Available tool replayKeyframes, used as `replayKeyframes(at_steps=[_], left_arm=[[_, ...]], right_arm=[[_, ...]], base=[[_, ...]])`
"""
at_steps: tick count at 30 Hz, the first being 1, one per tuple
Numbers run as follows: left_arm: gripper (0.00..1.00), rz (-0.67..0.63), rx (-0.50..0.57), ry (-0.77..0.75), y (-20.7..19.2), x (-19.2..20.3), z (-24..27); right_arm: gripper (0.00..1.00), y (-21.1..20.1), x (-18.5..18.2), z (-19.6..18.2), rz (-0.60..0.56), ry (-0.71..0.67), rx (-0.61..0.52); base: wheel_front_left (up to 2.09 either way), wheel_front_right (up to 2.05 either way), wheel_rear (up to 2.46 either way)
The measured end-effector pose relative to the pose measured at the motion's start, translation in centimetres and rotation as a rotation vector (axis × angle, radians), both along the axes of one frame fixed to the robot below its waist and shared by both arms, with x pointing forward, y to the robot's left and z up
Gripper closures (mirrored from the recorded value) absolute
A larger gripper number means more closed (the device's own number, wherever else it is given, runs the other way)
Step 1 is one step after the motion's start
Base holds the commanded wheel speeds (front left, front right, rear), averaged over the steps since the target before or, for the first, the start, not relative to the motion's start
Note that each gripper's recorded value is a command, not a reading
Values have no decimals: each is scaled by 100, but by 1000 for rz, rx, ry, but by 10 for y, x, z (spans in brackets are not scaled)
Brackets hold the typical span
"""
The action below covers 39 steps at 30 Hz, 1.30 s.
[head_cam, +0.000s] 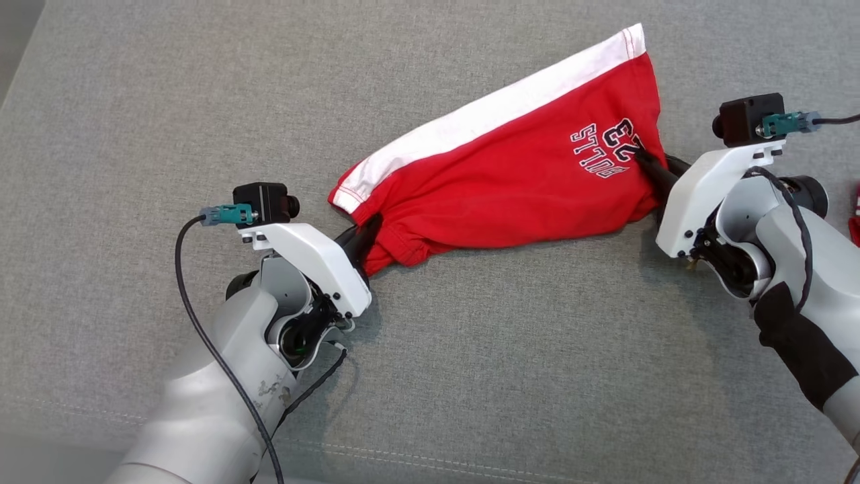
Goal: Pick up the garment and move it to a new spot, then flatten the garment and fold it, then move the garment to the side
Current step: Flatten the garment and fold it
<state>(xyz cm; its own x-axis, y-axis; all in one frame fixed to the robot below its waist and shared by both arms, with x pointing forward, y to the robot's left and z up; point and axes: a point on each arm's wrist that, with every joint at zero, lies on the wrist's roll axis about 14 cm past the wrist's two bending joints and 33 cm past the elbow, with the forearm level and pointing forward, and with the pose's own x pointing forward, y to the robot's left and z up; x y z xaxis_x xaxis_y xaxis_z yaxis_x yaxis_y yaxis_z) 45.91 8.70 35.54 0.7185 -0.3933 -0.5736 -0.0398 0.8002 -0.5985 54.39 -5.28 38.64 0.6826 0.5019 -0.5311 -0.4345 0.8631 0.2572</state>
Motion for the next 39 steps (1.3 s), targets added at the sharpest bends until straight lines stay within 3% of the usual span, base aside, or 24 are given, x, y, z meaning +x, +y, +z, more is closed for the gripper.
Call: replayKeyframes(at_steps=[9, 16, 21, 30, 36, 37, 38, 39], left_arm=[[100, -84, -88, -43, -19, -22, 19], [100, -114, -148, -101, -5, -53, 45], [100, -137, -182, -110, 0, -74, 62], [100, -185, -131, -21, 5, -94, 58], [100, -226, -138, 17, -7, -90, 53], [100, -230, -137, 23, -9, -89, 52], [100, -237, -138, 27, -11, -89, 50], [100, -241, -138, 34, -12, -89, 48]], right_arm=[[100, -2, -15, 32, -57, -103, 185], [100, -18, -44, 56, -122, -174, 320], [100, -34, -75, 51, -183, -164, 376], [100, -49, -160, 15, -363, -50, 464], [100, -51, -178, 17, -436, -70, 482], [84, -51, -178, 18, -439, -73, 482], [50, -51, -178, 20, -447, -78, 485], [0, -51, -178, 21, -452, -82, 484]], base=[[0, 0, 0], [0, 0, 0], [0, 0, 0], [0, 0, 0], [0, 0, 0], [0, 0, 0], [0, 0, 0], [0, 0, 0]])
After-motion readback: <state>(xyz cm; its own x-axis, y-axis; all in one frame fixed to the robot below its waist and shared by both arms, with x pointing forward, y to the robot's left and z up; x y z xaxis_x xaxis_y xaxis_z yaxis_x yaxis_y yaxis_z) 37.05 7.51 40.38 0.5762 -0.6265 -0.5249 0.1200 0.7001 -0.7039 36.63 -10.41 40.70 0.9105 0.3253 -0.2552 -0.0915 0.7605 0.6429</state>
